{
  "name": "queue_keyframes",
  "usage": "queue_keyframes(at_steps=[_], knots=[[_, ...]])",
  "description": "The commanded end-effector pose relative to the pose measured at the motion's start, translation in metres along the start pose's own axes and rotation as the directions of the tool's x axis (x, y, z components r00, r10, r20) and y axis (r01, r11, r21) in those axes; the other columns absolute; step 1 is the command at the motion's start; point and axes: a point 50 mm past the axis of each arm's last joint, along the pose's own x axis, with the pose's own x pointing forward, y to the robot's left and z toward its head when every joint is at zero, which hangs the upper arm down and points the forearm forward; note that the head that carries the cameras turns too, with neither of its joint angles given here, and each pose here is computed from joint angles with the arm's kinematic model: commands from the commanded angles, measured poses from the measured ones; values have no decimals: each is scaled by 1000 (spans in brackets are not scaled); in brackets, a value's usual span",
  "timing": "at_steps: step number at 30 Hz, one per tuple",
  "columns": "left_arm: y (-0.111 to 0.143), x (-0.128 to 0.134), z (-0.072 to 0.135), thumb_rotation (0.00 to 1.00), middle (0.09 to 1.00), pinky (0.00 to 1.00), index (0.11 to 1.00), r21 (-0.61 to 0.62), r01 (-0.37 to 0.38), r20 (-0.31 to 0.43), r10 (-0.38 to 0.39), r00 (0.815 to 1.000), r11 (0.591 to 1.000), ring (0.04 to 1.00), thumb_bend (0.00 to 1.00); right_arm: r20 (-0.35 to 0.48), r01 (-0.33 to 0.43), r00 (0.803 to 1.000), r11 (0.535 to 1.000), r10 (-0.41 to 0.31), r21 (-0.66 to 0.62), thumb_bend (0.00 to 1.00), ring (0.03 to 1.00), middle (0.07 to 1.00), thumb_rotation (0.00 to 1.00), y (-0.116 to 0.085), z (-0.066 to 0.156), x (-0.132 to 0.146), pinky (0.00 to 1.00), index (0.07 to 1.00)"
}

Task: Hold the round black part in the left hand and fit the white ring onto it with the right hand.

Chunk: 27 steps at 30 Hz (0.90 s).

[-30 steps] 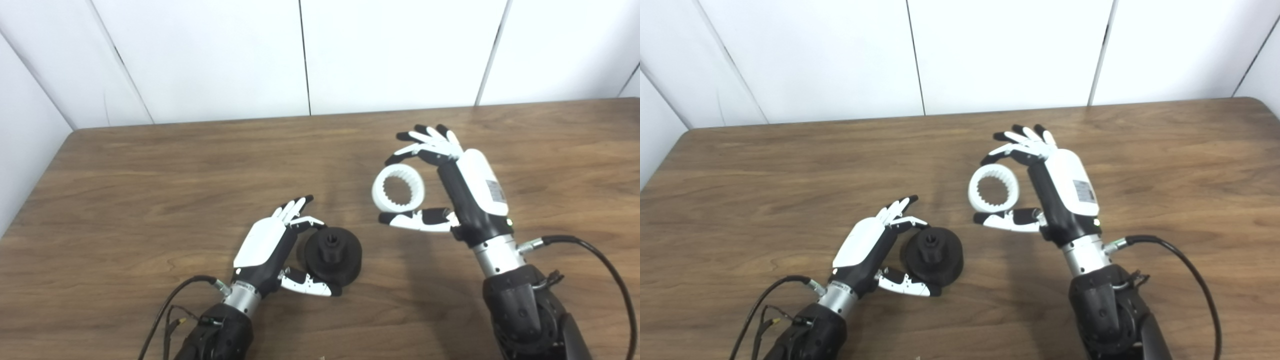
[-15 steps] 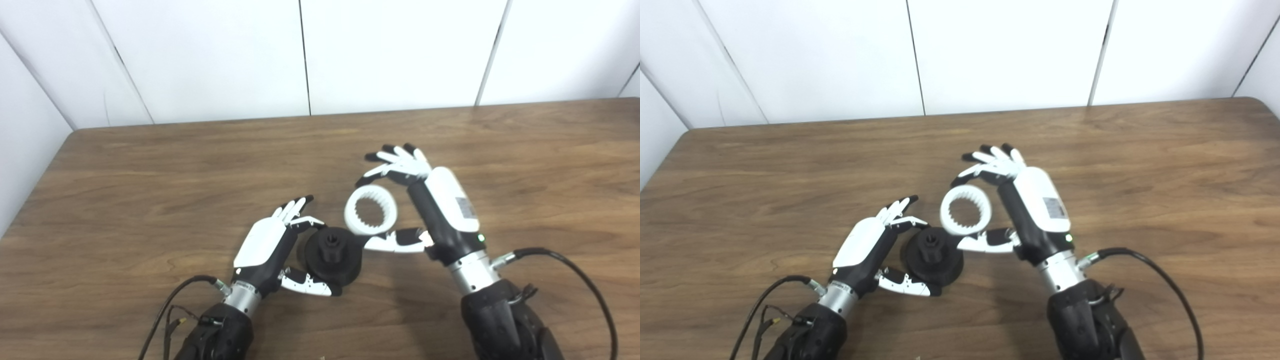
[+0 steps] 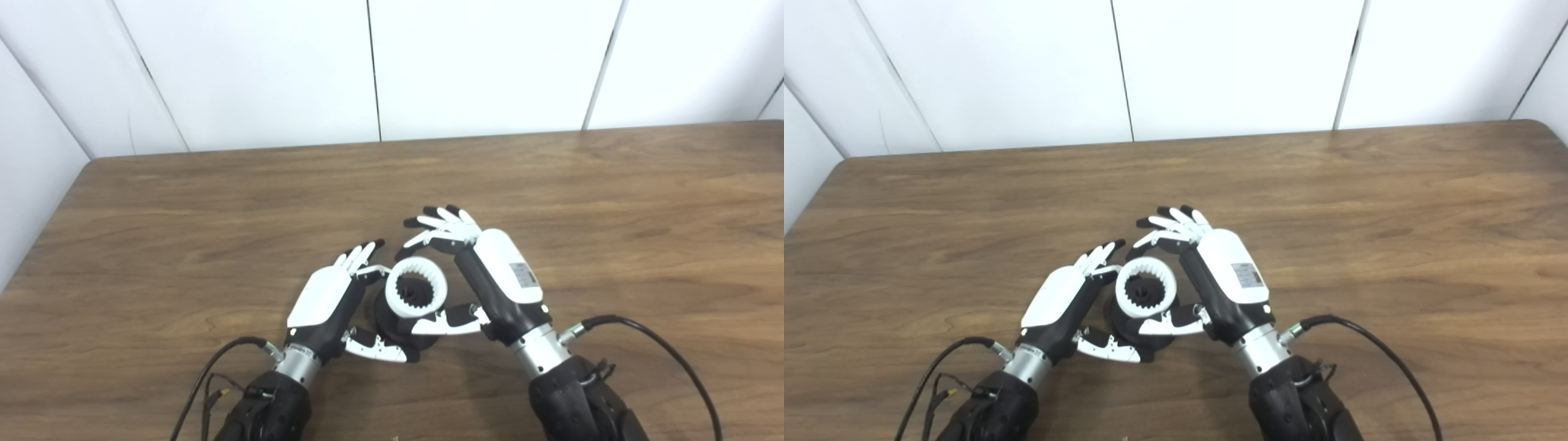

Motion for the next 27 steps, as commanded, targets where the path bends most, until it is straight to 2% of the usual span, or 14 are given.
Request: queue_keyframes(at_steps=[1,6,27], knots=[[7,6,4,321,1000,995,611,31,-17,26,16,1000,999,1000,941,78,41,996,999,-42,4,517,920,822,142,-4,12,9,989,482],[7,6,5,319,1000,970,607,29,-27,45,25,999,999,1000,941,73,31,997,1000,-31,1,517,914,816,142,0,10,10,984,481],[11,3,10,279,1000,980,606,24,-25,45,24,999,999,1000,944,45,1,999,1000,-1,-2,518,912,819,142,8,-1,13,986,482]])
